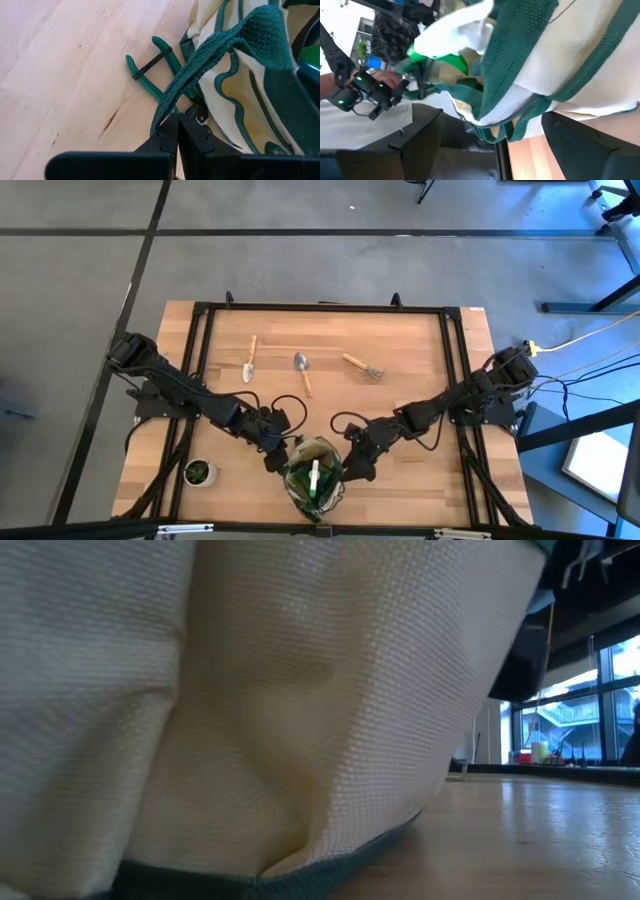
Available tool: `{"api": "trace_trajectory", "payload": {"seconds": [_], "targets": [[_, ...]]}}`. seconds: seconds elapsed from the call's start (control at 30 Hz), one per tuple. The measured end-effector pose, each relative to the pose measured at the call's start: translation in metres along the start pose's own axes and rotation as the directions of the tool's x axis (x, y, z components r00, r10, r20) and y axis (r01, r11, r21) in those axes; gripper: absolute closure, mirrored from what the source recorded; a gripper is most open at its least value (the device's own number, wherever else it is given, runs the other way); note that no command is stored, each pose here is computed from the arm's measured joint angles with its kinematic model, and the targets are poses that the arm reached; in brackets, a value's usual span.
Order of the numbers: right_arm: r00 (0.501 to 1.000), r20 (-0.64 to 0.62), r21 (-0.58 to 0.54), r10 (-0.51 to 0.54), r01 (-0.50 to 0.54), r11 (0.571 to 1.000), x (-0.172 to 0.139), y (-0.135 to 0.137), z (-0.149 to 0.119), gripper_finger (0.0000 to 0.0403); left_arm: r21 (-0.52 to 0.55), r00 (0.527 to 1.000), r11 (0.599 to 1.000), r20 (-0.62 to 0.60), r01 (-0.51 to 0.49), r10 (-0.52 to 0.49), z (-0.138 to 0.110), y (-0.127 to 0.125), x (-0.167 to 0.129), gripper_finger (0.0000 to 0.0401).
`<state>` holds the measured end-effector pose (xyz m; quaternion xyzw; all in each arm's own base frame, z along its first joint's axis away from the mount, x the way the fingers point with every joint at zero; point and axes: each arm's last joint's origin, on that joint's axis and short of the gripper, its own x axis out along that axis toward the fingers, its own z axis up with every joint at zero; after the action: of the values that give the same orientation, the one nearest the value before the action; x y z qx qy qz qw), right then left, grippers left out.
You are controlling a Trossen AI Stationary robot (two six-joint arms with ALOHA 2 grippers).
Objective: Pick & Place Garden tools in Gardening bag
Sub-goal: Adjust the gardening bag
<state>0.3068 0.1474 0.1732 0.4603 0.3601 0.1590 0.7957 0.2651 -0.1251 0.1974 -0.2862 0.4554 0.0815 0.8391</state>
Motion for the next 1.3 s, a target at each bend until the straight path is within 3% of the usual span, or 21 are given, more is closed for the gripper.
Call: {"api": "trace_trajectory", "payload": {"seconds": [0.23,0.5,0.77,1.07,1.3], "targets": [[0.998,0.059,-0.015,0.02,-0.019,1.0,-0.015,0.006,0.017,0.0064,0.0,1.0,1.0,-0.001,-0.002,0.002,0.0,0.0,0.0,0.0398],[0.989,0.143,0.0,-0.046,0.046,0.999,-0.042,0.008,0.035,0.0064,0.007,1.0,1.0,0.005,-0.009,0.009,0.0,0.0,0.0,0.0398],[0.974,0.21,0.007,-0.086,0.086,0.996,-0.065,0.007,0.052,0.0064,-0.01,0.993,0.998,0.1,-0.06,0.061,0.005,0.004,-0.013,0.0398],[0.987,0.161,-0.003,-0.028,0.028,1.0,-0.074,0.008,0.059,0.0064,-0.01,0.946,0.995,0.308,-0.099,0.097,0.025,0.013,-0.047,0.0398],[0.993,0.115,-0.029,-0.007,0.01,1.0,-0.074,0.008,0.057,0.0064,-0.02,0.942,0.996,0.323,-0.087,0.089,0.036,0.021,-0.056,0.0398]]}}
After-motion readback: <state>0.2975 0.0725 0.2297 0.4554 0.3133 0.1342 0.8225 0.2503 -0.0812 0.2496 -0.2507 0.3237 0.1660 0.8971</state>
